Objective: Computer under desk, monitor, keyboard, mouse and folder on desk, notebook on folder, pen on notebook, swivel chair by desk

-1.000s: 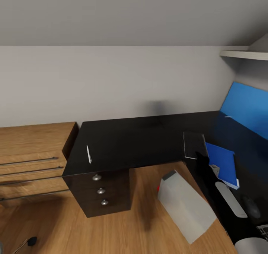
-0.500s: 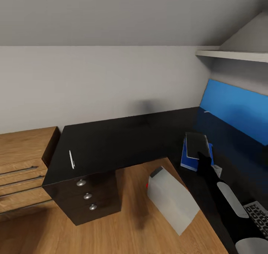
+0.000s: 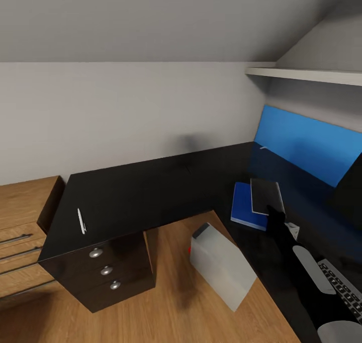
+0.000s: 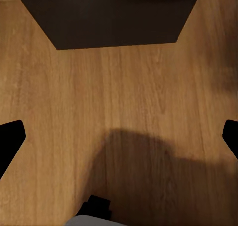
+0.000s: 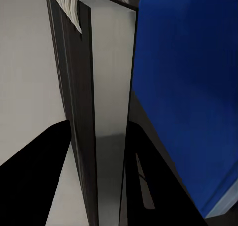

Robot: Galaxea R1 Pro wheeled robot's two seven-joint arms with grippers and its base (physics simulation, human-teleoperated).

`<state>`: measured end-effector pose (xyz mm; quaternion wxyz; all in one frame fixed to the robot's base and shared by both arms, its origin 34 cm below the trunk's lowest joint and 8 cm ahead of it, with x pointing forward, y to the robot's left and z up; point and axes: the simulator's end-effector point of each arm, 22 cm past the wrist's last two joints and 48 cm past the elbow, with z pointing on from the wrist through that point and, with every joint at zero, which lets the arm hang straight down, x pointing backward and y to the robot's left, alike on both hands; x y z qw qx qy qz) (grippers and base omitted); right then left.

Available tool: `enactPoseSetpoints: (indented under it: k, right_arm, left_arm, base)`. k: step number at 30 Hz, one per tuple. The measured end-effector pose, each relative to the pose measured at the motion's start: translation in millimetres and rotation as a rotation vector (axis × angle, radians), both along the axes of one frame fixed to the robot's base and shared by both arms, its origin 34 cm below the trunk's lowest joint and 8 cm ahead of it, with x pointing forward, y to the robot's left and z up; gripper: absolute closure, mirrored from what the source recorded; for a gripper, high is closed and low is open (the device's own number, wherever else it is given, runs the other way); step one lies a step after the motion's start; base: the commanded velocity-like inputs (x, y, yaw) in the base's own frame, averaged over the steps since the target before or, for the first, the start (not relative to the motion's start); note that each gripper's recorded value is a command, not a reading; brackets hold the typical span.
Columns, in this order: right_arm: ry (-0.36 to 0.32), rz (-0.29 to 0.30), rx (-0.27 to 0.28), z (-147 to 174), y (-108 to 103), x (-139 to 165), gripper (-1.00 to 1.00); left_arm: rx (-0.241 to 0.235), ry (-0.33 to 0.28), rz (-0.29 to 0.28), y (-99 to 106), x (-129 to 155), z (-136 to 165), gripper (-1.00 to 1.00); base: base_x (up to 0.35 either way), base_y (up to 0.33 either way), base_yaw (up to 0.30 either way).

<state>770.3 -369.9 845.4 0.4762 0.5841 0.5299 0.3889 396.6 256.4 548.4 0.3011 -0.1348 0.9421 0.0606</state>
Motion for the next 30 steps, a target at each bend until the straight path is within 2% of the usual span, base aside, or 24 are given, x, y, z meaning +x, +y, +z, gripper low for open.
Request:
enactPoseSetpoints:
  k: [12,30]
  right_arm:
    - [0.007,0.012,0.003,-2,6,0,1.0]
    - [0.031,0.019,0.01,-9,12,-1,1.0]
  left_arm:
    - [-0.001,0.001,-0.001,-1,0,0,-1.0]
    - [-0.003,0.0,-0.003,-1,0,0,-1.0]
  base:
    - [0.001,0.0,-0.001]
    - [0.088,0.048,0.0]
